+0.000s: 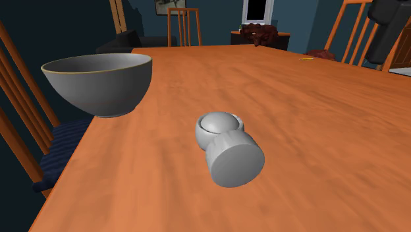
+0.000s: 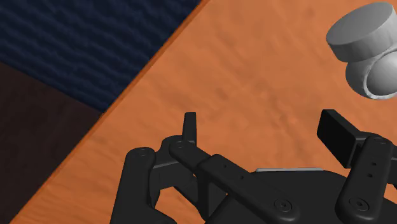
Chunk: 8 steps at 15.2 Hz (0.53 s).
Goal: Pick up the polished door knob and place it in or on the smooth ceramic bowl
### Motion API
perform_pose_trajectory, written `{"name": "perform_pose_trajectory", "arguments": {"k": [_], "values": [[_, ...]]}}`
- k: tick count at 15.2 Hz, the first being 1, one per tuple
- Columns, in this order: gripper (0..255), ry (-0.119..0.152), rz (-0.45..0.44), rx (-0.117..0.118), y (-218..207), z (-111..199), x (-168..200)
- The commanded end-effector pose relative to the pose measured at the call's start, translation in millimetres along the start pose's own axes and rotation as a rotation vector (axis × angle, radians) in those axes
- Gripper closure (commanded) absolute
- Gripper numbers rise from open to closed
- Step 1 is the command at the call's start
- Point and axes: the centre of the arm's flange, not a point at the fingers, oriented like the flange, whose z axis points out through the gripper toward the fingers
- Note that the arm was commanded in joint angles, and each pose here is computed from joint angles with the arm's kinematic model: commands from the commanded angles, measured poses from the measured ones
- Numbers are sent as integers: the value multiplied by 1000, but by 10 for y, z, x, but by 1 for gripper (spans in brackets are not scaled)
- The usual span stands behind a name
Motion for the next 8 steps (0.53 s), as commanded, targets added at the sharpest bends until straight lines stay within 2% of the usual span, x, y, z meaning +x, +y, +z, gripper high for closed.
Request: {"name": "perform_pose_trajectory", "arguments": {"k": [1,8], "values": [[0,0,0,0,0,0,0],[0,-55,-329,-72,-963,367,166]]}}
